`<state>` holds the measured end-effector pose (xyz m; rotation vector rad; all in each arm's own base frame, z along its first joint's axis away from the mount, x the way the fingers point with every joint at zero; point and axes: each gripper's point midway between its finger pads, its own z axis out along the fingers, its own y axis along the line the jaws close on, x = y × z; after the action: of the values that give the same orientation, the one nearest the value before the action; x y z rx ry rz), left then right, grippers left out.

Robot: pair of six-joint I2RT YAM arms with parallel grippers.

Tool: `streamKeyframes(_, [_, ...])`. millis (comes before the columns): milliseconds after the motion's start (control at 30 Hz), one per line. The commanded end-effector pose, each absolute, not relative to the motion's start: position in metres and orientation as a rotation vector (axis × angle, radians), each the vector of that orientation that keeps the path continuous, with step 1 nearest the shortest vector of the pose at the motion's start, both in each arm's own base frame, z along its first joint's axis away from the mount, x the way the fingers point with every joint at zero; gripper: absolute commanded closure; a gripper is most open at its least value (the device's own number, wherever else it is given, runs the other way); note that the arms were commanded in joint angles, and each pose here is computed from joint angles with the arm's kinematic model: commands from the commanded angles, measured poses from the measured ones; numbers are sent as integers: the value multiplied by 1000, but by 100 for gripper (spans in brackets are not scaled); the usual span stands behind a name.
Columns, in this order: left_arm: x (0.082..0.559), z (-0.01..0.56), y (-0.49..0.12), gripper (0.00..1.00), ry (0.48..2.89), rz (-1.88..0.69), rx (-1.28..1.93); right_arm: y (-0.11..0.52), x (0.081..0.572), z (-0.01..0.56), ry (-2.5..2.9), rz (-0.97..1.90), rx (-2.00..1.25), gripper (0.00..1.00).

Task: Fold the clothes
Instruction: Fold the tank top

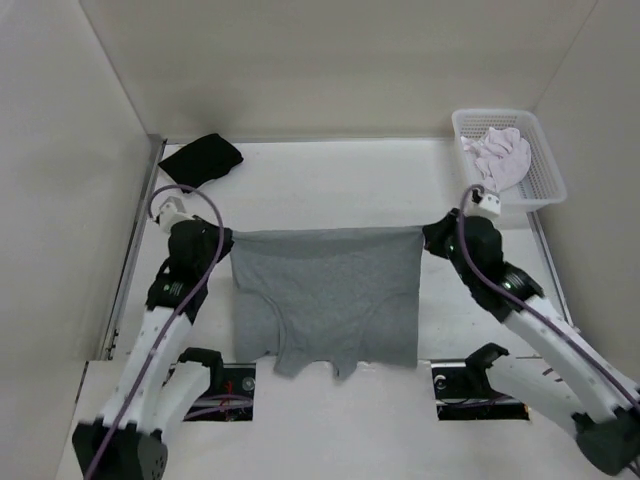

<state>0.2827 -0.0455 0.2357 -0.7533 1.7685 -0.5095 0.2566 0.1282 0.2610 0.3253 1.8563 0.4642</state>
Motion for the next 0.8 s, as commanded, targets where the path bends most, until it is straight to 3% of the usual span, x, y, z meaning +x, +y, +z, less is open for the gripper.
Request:
streamKeyframes(0, [328,206,-37,99,1732,-476,-828,147,320,230,1873,672,313,100])
streamKeyframes(200, [427,147,-45,99,1807,-465,-924,131,430,184,1928,650,453,100])
streamKeyframes(333, [461,160,-52,100,1795,-503,-913,124,470,181,1944,663,492,100])
streamKeyframes(467, [448,177,-57,99,1769,-526,-882,124,460,184,1945,666,484,100])
streamKeyframes(767, [362,163,-55,99,1783,-554,-867,108,373,143,1956,661,582,100])
